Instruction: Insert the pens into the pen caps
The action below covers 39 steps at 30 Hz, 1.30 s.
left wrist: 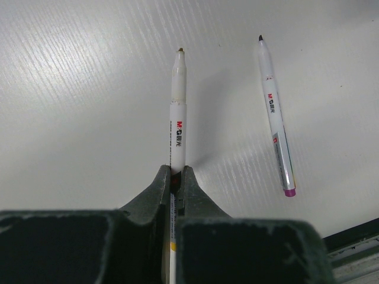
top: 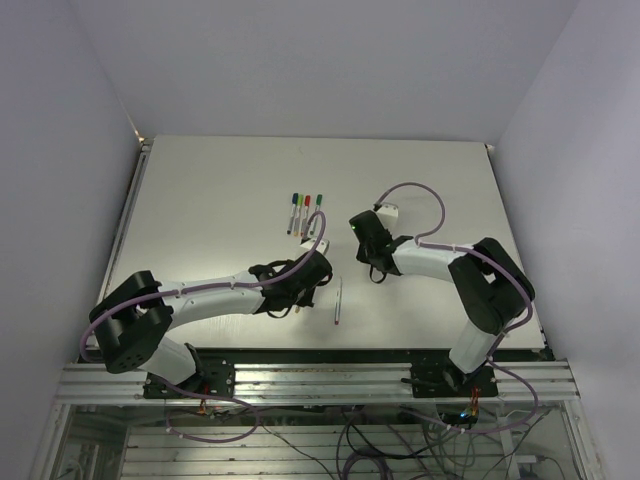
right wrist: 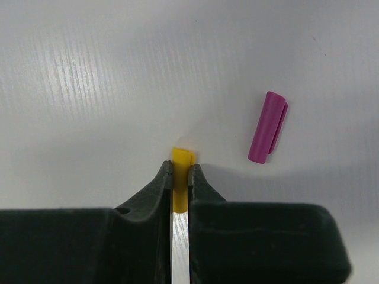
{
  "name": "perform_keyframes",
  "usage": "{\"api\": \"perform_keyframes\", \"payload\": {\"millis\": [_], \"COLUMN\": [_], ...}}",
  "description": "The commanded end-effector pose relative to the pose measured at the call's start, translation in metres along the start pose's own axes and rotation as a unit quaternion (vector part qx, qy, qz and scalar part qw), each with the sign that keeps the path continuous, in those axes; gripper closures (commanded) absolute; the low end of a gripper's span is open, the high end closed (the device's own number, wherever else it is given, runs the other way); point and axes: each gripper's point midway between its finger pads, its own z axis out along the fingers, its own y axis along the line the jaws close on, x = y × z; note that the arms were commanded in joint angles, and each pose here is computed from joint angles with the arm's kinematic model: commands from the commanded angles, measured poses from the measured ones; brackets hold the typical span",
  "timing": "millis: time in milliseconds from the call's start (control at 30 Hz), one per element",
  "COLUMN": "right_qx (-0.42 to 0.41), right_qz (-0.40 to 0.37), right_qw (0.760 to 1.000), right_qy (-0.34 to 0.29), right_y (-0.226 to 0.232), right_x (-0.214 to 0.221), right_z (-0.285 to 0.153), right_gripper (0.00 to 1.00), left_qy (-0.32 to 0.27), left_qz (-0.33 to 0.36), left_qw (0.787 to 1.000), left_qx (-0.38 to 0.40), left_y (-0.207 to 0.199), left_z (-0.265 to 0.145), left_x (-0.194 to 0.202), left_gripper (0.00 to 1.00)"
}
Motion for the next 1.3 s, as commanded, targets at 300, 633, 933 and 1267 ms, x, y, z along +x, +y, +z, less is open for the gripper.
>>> {"api": "perform_keyframes", "payload": {"millis": [300,633,933,1267], "right_qx": [-0.055,-0.176,-0.278,-0.389], "right_qz": [-0.035,0.006,0.031,0.063], "right_qw": [0.998,0.977,0.930,0.856], "right_qy": [-0.001,-0.122,-0.238,-0.335], "right_y": [0.011,0.041,0.045,0.053], "right_x": [-0.003,-0.069,-0.106,-0.129], "right_z": [-0.024,-0.085,-0.146,-0.206], "right_gripper": [1.00,1.00,1.00,1.00], "left_qy": [-0.038,-0.104,-0.220,-0.305], "left_qz": [-0.003,0.005,0.002,-0.010], "left_qw": [0.999,0.993,0.964,0.914], "left_qx": [0.017,0.049,0.152,0.269], "left_y": [-0.010,-0.023,-0.050,-0.079], "left_z": [-0.004,-0.018,-0.050,-0.083], "left_x": [-0.029,-0.066,-0.106,-0.123], "left_gripper": [0.93,0.93,0.93,0.93]}}
